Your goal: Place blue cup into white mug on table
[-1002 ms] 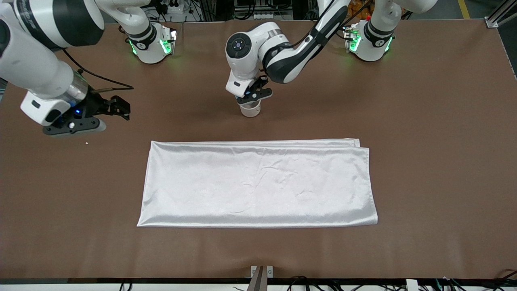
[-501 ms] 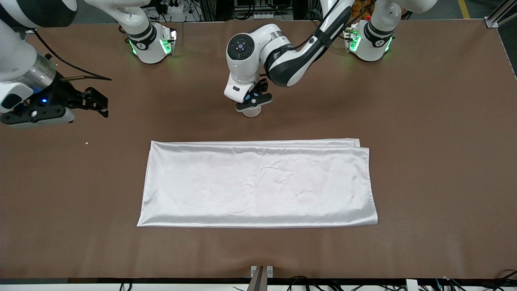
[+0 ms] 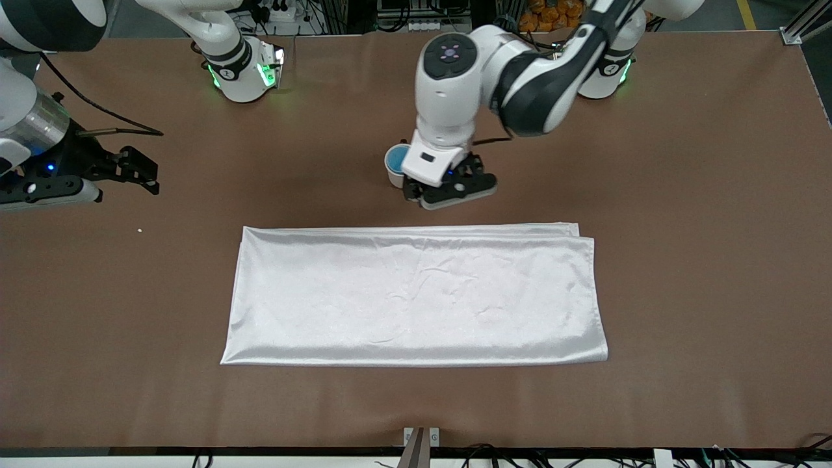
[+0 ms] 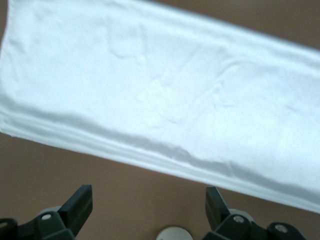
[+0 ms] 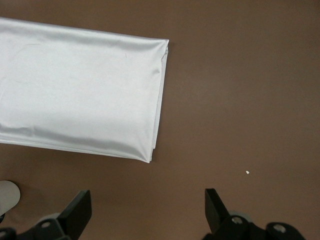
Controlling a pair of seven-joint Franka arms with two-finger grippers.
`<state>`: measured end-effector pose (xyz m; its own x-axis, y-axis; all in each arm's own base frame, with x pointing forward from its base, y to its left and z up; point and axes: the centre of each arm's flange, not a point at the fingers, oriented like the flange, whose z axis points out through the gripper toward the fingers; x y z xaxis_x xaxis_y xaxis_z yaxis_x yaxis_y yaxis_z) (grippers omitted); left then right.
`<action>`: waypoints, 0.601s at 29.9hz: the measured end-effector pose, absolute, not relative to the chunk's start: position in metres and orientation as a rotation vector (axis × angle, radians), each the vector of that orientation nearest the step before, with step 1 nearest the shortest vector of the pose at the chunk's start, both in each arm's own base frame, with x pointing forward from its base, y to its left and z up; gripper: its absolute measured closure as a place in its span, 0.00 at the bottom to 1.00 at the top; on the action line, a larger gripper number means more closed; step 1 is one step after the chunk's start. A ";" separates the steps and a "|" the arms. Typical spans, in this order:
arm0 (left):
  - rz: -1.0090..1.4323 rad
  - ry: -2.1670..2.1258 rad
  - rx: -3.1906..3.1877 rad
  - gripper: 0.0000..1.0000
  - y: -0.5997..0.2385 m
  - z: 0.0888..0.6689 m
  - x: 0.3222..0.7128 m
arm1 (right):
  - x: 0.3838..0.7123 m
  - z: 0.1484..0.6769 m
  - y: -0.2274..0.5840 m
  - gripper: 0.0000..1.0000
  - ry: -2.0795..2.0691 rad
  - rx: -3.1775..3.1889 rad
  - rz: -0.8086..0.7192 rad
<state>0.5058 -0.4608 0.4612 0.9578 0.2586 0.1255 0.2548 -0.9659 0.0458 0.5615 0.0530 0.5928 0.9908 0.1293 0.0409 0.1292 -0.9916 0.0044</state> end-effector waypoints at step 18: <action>0.200 0.187 3.193 0.00 -0.252 0.518 0.607 | 0.562 0.602 0.049 0.00 0.191 3.133 0.084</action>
<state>0.6068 -0.2520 0.5180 0.9854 0.1123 0.1280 0.1202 -0.9912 -0.0558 0.5623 0.0485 0.6019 0.9912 0.1213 0.0533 0.1212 -0.9926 0.0048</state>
